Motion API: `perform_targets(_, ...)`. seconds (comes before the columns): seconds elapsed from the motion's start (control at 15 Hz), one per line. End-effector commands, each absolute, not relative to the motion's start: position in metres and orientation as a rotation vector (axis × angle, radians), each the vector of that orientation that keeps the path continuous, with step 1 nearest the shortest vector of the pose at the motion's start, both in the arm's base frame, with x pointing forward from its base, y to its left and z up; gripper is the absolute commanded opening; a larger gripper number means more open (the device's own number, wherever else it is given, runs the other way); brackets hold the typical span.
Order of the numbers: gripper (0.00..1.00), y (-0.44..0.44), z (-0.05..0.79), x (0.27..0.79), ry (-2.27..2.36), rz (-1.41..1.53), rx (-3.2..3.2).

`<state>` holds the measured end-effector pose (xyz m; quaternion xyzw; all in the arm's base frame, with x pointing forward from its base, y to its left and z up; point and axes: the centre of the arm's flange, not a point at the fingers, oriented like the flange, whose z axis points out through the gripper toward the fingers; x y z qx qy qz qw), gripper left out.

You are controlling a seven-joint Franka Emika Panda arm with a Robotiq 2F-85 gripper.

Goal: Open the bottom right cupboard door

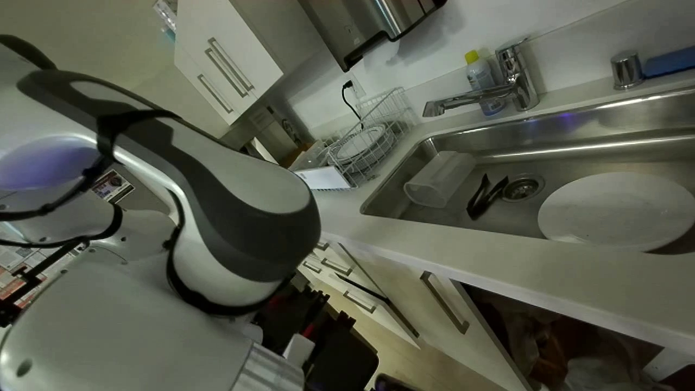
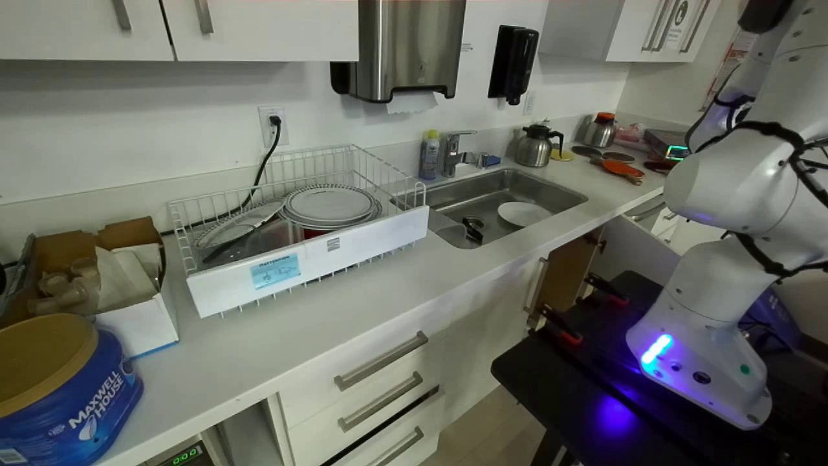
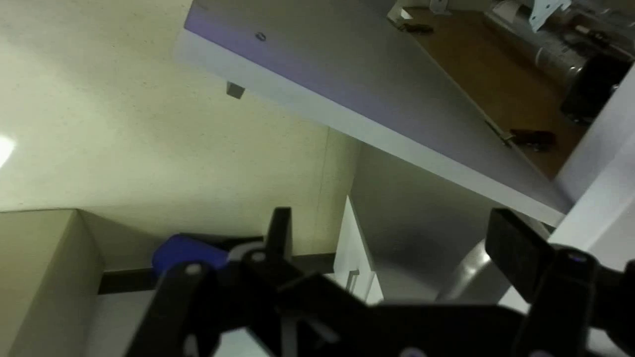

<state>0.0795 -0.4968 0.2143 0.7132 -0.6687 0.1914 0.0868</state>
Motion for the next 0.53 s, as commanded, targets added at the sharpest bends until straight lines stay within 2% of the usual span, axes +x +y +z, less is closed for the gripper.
perform_targets(0.0, 1.0, -0.448, 0.257, 0.082, -1.931, 0.659, 2.213)
perform_targets(0.47, 1.0, -0.411, 0.279, 0.087, -1.918, 0.688, 2.291)
